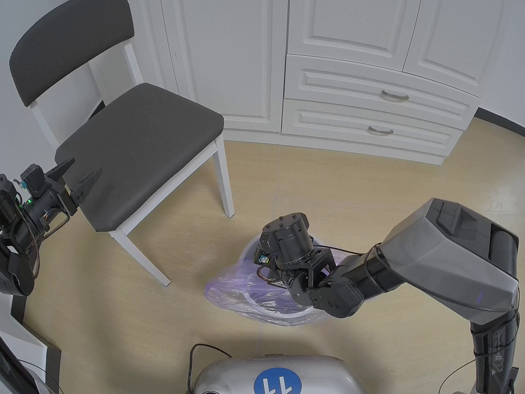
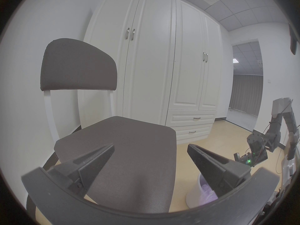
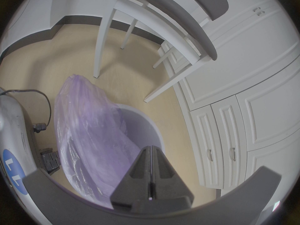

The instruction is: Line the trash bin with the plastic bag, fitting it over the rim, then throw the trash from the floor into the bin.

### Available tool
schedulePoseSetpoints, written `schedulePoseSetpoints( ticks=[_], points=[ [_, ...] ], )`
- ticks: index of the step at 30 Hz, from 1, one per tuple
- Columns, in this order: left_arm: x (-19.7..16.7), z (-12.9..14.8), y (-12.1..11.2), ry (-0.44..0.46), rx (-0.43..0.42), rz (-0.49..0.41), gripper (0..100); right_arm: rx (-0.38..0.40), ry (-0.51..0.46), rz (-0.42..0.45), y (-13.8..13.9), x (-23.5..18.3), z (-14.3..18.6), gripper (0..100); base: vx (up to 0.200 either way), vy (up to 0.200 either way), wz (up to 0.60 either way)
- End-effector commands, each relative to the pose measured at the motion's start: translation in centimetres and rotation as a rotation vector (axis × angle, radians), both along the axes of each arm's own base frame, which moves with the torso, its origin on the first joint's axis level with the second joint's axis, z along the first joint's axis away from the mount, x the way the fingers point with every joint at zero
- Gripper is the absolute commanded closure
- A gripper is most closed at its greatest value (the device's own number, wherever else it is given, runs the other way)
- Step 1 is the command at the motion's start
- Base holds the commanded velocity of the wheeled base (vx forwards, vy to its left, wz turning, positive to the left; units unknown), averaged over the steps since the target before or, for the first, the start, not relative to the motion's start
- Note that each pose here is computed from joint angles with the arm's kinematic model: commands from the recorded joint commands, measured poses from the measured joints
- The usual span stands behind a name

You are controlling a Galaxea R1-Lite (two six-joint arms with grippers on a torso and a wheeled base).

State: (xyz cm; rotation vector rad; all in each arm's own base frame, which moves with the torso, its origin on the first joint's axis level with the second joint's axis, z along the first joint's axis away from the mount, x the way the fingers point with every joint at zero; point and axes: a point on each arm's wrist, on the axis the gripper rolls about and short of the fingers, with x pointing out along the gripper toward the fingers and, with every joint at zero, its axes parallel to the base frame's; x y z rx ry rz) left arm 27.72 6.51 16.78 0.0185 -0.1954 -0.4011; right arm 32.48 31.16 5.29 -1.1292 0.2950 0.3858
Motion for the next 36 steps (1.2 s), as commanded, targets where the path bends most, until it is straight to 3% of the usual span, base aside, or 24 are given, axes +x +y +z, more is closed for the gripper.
schedulePoseSetpoints(
  ticks=[1,2,5,8,16,23,32,33,36],
  points=[
    [0.1,-0.3,0.0,0.011,-0.002,0.000,0,-0.023,0.059,-0.035,-1.8,-0.6,0.2,100,0.000,0.000,0.00],
    [0.1,-0.3,0.0,0.008,-0.001,0.000,0,-0.047,0.101,-0.012,-2.7,-2.3,-0.1,0,0.000,0.000,0.00],
    [0.2,-0.3,0.0,0.010,-0.002,-0.002,0,-0.027,0.134,0.053,-2.3,-4.2,-0.4,0,0.000,0.000,0.00],
    [0.2,-0.5,0.0,0.017,-0.002,-0.002,0,-0.007,0.143,0.052,-2.0,-4.7,-0.5,0,0.000,0.000,0.00],
    [0.3,-0.6,0.0,0.017,-0.001,-0.001,0,-0.056,0.204,0.059,-2.7,-5.5,-2.5,0,0.000,0.000,0.00],
    [0.4,-0.8,0.0,0.026,-0.002,-0.001,0,-0.072,0.222,0.041,-1.8,-3.8,-5.5,0,0.000,0.000,0.00],
    [1.5,-1.6,0.5,0.041,-0.006,0.005,0,-0.037,0.217,0.036,-1.9,-1.5,-5.1,0,0.000,0.000,0.00],
    [1.6,-1.7,0.5,0.041,-0.004,0.006,0,-0.032,0.215,0.027,-2.2,-1.1,-5.1,100,0.000,0.000,0.00],
    [1.7,-1.9,0.6,0.042,0.009,0.008,0,-0.021,0.208,0.015,-2.4,-0.7,-5.0,100,0.000,0.000,0.00]
  ],
)
